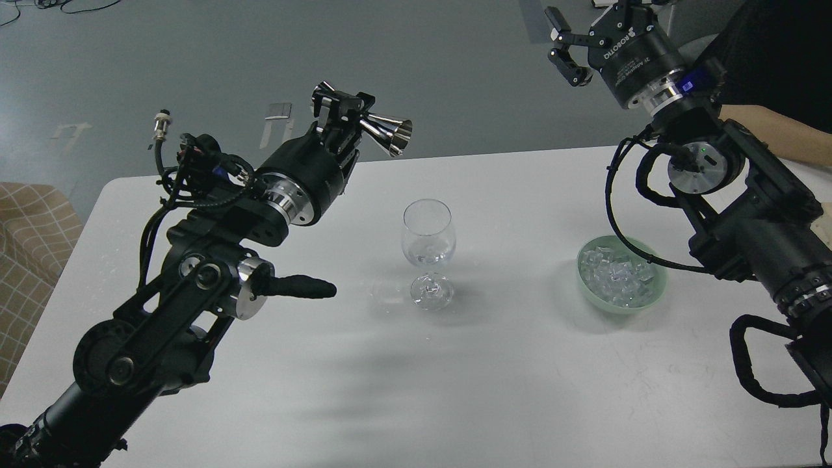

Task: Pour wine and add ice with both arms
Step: 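Carry the jigger back and set it down with the left gripper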

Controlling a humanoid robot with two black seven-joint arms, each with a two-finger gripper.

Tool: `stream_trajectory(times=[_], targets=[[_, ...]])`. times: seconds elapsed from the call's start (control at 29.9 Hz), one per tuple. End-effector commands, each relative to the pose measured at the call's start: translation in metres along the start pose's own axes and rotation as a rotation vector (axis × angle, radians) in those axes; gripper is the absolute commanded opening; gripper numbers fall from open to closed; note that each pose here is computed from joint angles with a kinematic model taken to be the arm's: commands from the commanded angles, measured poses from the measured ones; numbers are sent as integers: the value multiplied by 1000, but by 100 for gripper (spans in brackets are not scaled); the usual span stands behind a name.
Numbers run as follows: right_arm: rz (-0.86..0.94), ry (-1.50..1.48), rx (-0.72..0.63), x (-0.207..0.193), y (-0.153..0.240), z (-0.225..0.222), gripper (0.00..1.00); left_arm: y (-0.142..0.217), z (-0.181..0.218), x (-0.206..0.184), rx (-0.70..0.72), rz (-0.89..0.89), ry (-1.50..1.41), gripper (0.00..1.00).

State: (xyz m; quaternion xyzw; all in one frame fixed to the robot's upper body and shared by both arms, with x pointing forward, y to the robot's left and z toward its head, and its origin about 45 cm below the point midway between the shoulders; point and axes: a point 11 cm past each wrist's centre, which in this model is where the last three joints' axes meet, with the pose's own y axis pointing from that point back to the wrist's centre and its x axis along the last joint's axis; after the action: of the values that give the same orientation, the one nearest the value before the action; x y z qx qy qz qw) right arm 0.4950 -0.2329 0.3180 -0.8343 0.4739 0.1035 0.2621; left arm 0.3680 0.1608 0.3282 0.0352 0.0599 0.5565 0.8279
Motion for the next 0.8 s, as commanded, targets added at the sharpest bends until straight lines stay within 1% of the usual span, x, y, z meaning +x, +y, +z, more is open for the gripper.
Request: stream_trajectory(times=[0.0, 0.03, 0.2, 0.23, 0.37, 0.5, 0.57, 0.7, 0.77], targets=[[2, 0, 1, 1, 0, -1, 100, 8, 15, 35, -2, 6, 345, 0], [2, 0, 1, 1, 0, -1, 100, 8, 15, 35, -2, 6, 346, 0], [2, 1, -2, 1, 1, 0, 100, 28, 11, 76, -7, 28, 725, 0], [3, 0, -1, 1, 1, 1, 100, 34, 6, 84, -16, 34, 827, 0], [6, -2, -6, 2, 3, 3, 100, 45, -17, 100, -48, 86, 1034, 0], [6, -2, -6, 2, 3, 3, 100, 45, -46, 110, -44, 166, 1115, 0], [6, -2, -4, 2, 3, 3, 100, 46, -66, 120, -49, 241, 1144, 0], [8, -3, -6, 3, 3, 3, 100, 45, -89, 134, -52, 336, 1163, 0], [11, -3, -6, 4, 5, 4, 100, 45, -108, 148, -53, 421, 1175, 0]])
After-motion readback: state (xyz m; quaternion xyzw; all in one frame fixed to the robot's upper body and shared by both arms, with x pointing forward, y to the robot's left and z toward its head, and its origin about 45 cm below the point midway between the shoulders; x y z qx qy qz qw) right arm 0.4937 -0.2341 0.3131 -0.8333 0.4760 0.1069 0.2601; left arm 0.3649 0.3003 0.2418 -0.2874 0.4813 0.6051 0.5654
